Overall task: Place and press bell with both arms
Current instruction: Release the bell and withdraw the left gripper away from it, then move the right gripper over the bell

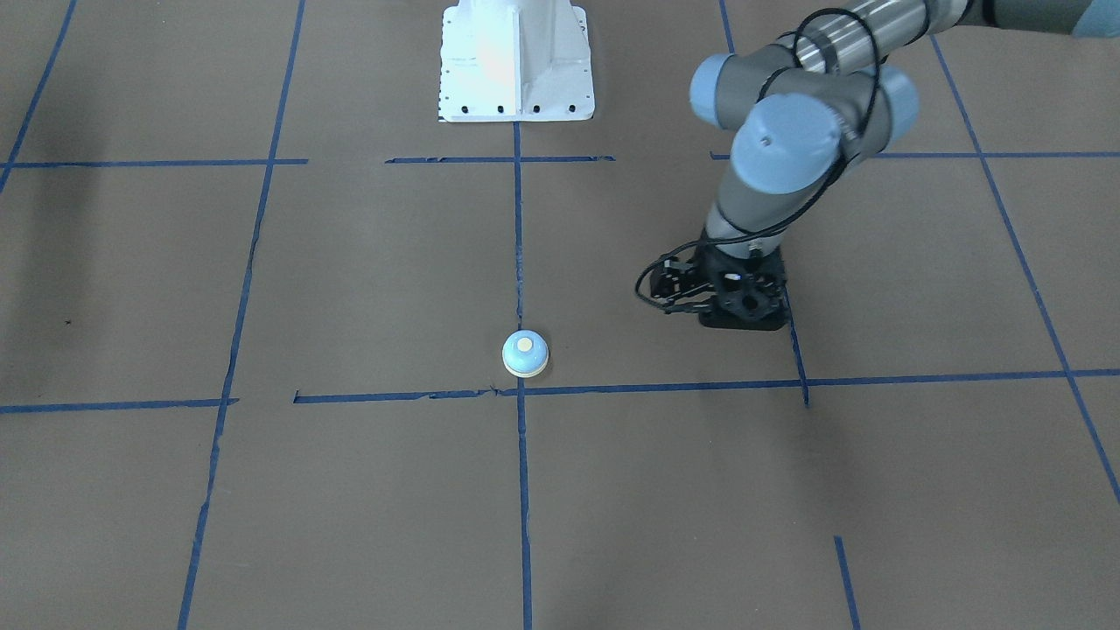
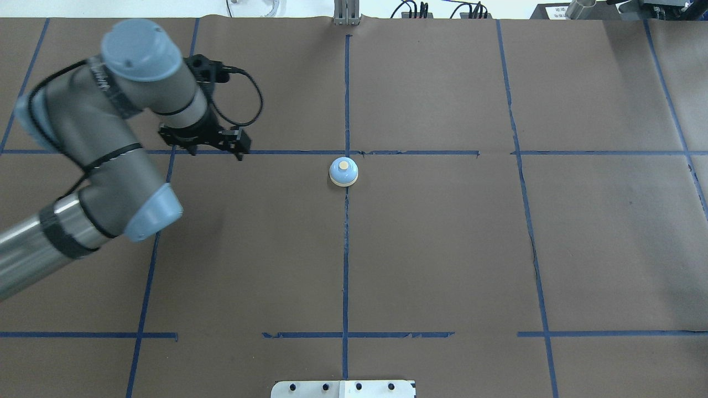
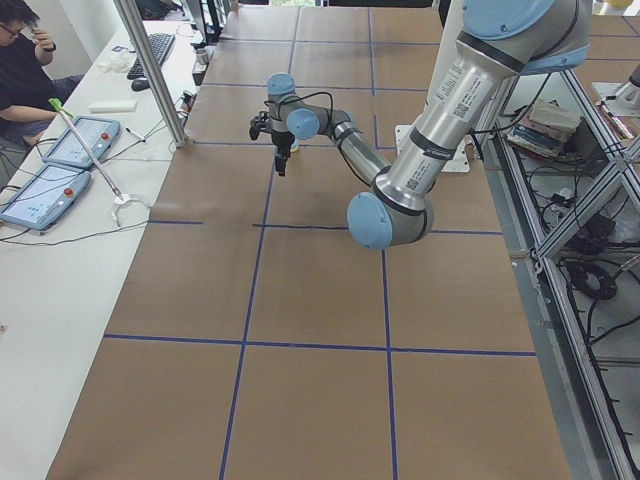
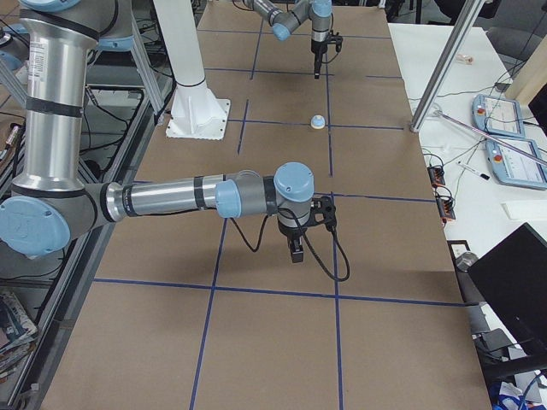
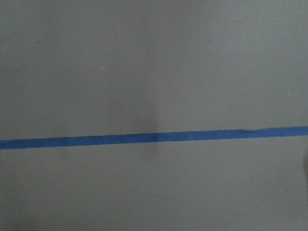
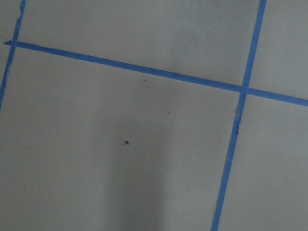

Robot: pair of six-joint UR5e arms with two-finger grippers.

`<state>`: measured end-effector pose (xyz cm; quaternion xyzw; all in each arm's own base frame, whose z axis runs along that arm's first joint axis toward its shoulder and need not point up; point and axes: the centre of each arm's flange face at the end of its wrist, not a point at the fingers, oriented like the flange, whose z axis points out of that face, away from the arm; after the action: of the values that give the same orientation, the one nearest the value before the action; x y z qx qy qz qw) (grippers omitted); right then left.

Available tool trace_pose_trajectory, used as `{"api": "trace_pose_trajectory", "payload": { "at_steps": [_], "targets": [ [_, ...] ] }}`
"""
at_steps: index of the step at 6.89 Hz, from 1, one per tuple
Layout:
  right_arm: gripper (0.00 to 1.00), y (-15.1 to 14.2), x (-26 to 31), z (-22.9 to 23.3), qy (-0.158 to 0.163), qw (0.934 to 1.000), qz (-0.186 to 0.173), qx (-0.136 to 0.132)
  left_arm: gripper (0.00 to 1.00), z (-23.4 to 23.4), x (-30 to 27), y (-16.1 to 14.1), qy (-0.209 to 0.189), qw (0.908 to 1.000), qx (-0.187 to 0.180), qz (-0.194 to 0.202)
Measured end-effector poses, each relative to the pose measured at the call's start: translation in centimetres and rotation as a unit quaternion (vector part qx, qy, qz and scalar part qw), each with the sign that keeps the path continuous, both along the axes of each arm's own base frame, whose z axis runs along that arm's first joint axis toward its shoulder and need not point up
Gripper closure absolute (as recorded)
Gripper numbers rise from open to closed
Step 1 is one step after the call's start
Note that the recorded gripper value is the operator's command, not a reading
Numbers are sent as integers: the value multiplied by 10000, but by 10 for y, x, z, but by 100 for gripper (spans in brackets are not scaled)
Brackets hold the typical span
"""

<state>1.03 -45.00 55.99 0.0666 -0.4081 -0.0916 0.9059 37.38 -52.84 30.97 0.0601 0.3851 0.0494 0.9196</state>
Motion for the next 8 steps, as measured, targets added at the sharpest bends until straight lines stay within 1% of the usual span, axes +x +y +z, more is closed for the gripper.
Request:
{"api": "trace_pose_trajectory", "payload": {
  "at_steps": [1, 3, 4, 5, 6, 7, 8],
  "targets": [
    [0, -20, -23, -24, -72, 9999, 49, -59, 0, 47, -72, 13, -110, 9997, 130, 202],
    [0, -55, -93, -85, -256, 9984, 249, -434, 0, 136, -216, 20, -357, 9966, 472, 580],
    [0, -65, -131, -118, -304, 9979, 275, -509, 0, 177, -276, 23, -357, 9962, 478, 636],
    [0, -73, -166, -153, -346, 9976, 326, -510, 0, 219, -321, 34, -305, 9971, 322, 626],
    [0, -76, -203, -192, -450, 9970, 331, -528, 0, 251, -352, 52, -262, 9980, 152, 549],
    [0, -72, -250, -229, -543, 9962, 287, -613, 0, 265, -367, 64, -233, 9987, 47, 461],
    [0, -63, -305, -264, -552, 9959, 258, -668, 0, 270, -373, 67, -211, 9989, -1, 417]
  ]
}}
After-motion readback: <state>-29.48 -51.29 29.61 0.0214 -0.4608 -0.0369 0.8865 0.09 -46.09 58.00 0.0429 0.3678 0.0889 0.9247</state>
